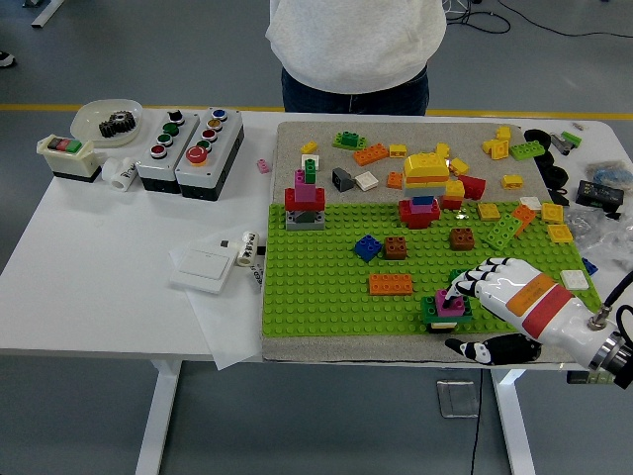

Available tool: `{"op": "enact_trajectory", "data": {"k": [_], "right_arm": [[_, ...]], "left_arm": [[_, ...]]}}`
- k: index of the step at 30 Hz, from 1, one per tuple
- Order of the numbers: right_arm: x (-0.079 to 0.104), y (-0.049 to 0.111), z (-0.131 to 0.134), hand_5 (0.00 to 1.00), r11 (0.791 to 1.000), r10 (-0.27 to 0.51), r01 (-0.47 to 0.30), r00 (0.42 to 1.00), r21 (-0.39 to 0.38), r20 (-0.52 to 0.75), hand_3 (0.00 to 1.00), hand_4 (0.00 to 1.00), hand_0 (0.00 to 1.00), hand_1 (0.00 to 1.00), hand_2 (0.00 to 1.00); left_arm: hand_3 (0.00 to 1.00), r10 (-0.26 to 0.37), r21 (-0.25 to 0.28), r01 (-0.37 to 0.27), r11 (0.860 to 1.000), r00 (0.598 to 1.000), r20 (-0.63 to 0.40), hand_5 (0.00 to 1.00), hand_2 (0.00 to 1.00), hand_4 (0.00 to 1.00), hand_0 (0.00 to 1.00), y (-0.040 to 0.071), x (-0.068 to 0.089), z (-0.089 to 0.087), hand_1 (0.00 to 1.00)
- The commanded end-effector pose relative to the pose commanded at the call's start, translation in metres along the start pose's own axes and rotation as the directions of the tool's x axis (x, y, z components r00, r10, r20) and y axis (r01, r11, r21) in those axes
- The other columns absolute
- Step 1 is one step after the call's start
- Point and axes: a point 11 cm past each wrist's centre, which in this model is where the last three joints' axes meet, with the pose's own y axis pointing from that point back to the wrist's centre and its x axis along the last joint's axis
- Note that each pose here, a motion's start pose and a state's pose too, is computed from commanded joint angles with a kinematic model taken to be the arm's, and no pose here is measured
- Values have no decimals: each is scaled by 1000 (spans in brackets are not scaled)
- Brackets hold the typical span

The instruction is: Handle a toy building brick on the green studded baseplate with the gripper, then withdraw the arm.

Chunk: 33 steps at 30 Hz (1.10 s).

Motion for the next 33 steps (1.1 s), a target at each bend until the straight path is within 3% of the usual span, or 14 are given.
{"op": "enact_trajectory", "data": {"k": [23, 33], "right_arm": [[-1, 1, 3, 547, 1000, -10, 10, 1000, -15, -5, 585, 787, 651, 612, 678], [15, 1, 2, 543, 999, 54, -54, 999, -7, 8, 585, 786, 654, 613, 679]], "left_arm": [[609, 1, -7, -1, 1000, 1000, -3, 631, 733, 660, 753, 0, 1, 2, 765], [609, 1, -7, -1, 1000, 1000, -5, 630, 731, 659, 749, 0, 1, 2, 764]]}}
